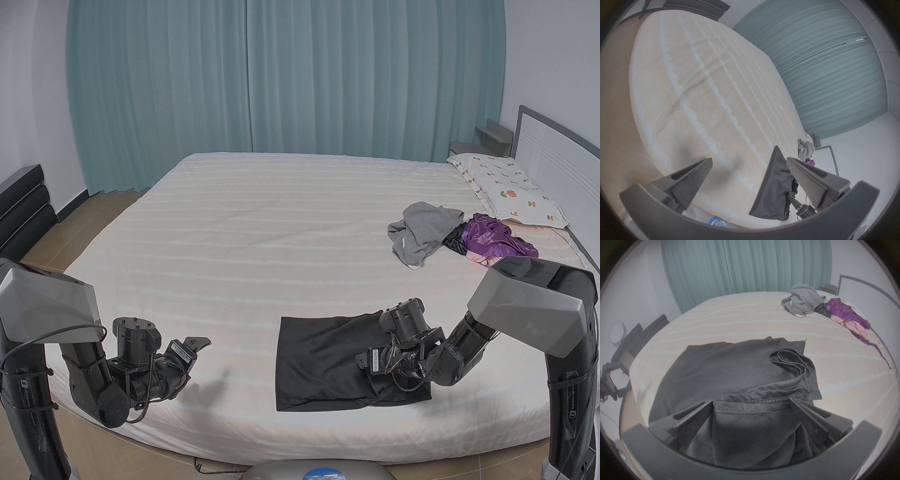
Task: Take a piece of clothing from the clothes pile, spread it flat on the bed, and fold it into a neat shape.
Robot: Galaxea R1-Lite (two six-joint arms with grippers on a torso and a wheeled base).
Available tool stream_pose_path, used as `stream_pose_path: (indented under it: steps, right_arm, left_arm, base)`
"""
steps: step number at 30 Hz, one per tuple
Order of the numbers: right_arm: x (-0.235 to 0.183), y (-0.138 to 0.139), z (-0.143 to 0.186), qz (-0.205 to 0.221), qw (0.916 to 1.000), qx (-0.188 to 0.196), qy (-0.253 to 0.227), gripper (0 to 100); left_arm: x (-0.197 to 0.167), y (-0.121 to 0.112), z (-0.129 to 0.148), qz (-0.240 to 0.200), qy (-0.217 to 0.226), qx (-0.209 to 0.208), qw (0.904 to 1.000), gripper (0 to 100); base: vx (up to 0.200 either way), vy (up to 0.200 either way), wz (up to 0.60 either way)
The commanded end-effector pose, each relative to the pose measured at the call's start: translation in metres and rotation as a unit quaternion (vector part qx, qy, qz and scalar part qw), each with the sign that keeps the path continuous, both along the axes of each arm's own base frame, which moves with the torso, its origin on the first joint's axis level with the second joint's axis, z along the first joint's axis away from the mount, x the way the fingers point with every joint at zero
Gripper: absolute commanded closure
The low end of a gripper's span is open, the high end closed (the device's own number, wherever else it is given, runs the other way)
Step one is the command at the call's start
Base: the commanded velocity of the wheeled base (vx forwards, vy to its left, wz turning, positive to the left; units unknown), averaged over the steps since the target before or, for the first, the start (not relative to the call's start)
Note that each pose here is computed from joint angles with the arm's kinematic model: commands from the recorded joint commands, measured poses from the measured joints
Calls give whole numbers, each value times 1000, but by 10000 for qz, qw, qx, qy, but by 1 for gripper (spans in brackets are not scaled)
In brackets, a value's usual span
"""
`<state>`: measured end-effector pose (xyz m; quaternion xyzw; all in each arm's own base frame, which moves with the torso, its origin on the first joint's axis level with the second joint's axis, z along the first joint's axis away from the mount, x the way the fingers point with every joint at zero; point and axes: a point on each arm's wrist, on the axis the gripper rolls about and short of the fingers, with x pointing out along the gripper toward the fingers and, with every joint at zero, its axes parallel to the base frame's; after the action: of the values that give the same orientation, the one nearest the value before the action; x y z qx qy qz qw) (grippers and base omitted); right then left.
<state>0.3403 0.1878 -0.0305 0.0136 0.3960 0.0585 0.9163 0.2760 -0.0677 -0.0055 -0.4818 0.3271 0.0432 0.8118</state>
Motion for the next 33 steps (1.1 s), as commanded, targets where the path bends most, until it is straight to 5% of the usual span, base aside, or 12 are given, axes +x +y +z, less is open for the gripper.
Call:
stream_pose_path:
  steps: [1, 11, 20, 26, 33]
  right_arm:
    - [-2, -2, -12, 23, 9996, -244, 120, 0]
    - [-3, -28, 15, -324, 9989, -312, -90, 0]
    - [-46, -76, 20, -438, 9975, -224, 510, 0]
    - [-69, -103, 26, -409, 9978, 344, 392, 0]
    - [-62, -102, 30, -104, 9900, 1400, 100, 0]
  left_arm:
    - [0, 0, -1, 1, 14, 2, 10000, 0]
    - [-1, 0, -1, 1, 21, 4, 10000, 0]
    - [-1, 0, -1, 1, 21, 4, 10000, 0]
    - [0, 0, -1, 1, 14, 2, 10000, 0]
    - [0, 0, 0, 1, 6, 1, 10000, 0]
  base:
    - [0, 0, 0]
    - [0, 0, 0]
    - [0, 0, 0]
    - [0, 0, 0]
    - [0, 0, 0]
